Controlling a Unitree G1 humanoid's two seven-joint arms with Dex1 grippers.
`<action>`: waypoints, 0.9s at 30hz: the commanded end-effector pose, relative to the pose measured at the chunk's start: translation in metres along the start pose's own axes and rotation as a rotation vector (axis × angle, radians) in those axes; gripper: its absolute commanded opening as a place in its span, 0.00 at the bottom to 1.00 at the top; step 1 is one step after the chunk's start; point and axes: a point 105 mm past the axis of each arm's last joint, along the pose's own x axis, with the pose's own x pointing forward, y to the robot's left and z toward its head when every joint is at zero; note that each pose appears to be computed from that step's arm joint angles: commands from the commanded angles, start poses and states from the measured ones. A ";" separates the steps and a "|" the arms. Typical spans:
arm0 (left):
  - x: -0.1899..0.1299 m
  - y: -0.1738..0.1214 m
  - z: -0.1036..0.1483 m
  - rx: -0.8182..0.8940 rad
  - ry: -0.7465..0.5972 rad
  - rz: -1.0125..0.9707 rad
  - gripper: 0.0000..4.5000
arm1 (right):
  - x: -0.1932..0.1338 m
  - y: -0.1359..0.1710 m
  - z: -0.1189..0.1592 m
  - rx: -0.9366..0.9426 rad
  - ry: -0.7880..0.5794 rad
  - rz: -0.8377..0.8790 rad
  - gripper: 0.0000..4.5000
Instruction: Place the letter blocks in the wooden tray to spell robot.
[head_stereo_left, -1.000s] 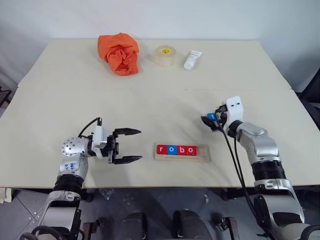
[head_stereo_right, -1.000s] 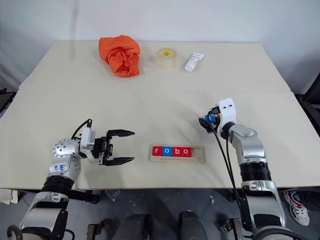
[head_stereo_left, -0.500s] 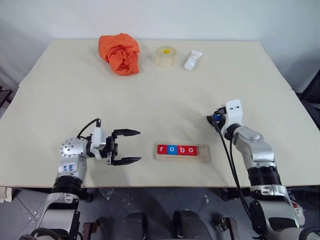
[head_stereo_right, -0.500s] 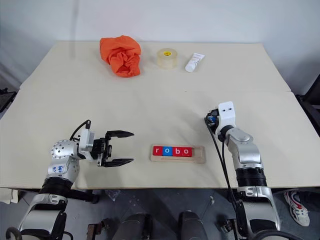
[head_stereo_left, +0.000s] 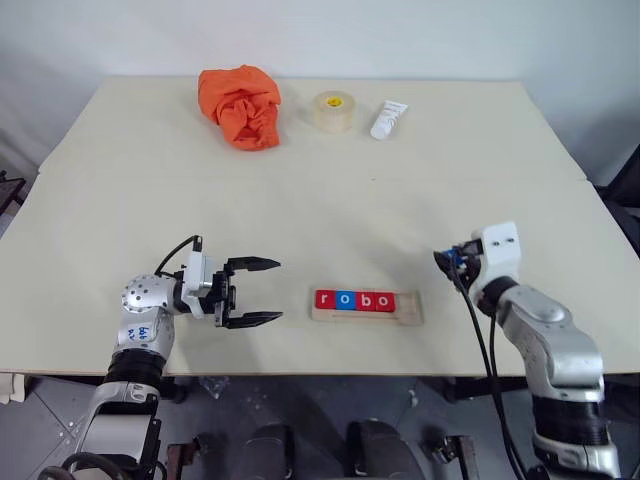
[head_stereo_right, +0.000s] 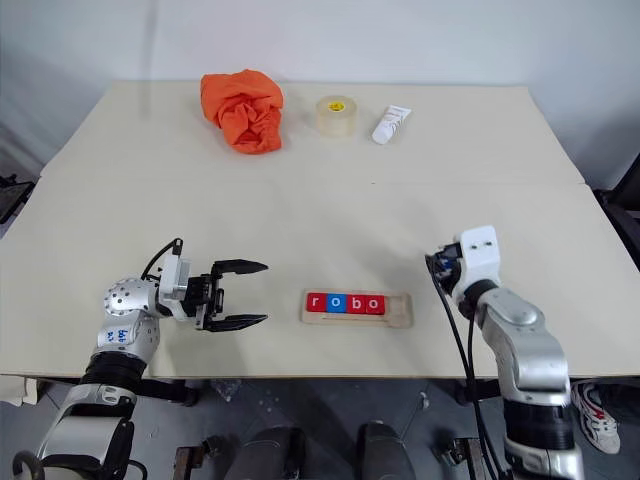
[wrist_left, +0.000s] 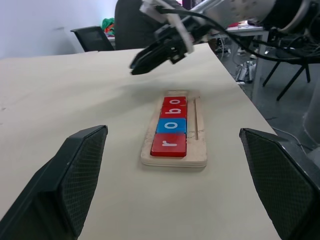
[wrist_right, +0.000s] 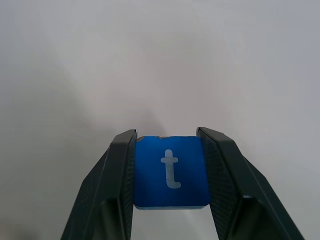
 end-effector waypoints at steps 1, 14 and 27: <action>0.001 -0.007 0.006 0.019 -0.018 -0.102 1.00 | -0.025 0.007 0.003 -0.010 -0.016 -0.006 0.33; 0.005 -0.006 0.007 0.023 -0.022 -0.120 1.00 | -0.038 0.016 -0.025 0.014 0.052 -0.014 0.55; 0.008 -0.010 0.005 0.023 -0.030 -0.124 1.00 | -0.049 0.013 -0.009 -0.289 0.150 0.366 0.99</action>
